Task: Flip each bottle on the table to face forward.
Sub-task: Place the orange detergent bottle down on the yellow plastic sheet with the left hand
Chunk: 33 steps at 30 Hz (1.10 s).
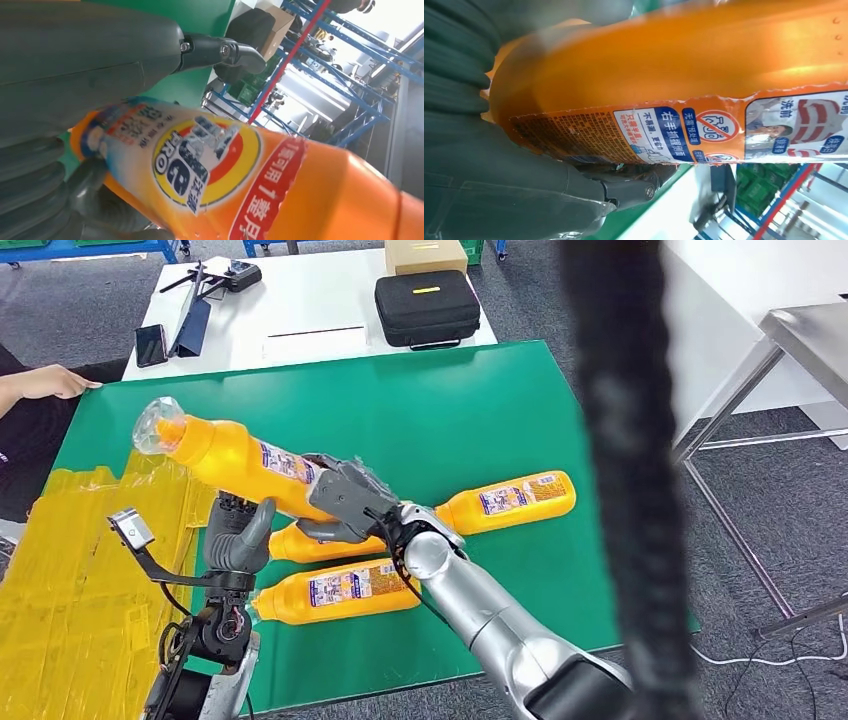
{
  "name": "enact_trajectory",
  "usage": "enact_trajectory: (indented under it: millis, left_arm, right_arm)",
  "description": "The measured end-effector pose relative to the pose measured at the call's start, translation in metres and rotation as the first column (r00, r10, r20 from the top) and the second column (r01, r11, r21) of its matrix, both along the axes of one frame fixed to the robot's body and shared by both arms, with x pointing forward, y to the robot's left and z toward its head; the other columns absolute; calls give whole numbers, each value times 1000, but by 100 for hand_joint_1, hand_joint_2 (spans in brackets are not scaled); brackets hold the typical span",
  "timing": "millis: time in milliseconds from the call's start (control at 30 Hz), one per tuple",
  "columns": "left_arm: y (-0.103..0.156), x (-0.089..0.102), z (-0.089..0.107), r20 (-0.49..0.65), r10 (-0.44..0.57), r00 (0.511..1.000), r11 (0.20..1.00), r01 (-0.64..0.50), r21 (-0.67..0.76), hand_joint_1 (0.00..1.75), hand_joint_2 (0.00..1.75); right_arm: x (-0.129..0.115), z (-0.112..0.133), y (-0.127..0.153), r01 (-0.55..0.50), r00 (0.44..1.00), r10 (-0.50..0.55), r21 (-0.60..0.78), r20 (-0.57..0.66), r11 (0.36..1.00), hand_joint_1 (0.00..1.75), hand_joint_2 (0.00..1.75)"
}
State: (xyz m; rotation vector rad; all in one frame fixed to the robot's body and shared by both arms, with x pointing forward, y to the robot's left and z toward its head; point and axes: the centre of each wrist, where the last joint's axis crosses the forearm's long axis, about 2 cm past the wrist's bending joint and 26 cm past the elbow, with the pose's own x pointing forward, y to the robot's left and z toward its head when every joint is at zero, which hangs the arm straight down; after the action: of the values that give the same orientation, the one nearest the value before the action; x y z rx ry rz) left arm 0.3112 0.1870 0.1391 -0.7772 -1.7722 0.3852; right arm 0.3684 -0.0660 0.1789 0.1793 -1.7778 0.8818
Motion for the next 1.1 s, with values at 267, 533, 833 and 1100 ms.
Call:
enact_trajectory:
  millis: [267,533,833,1100]
  left_arm:
    - [-2,-2,-2,-13,18,1000,999,-17,50,0,175]
    - [-2,-3,-3,-19,25,1000,998,-24,53,0,175]
    - [0,-9,-8,-40,54,998,996,-51,74,0,175]
    - [6,-24,-19,-82,75,994,995,-69,69,175,175]
  right_arm:
    - [-7,-9,17,-44,998,37,-132,-56,990,175,175]
    - [-5,-9,20,-56,997,47,-165,-57,985,175,175]
    - [-10,-8,29,-69,997,59,-288,-45,955,175,175]
    - [-24,-8,47,-90,995,101,-424,4,901,175,175]
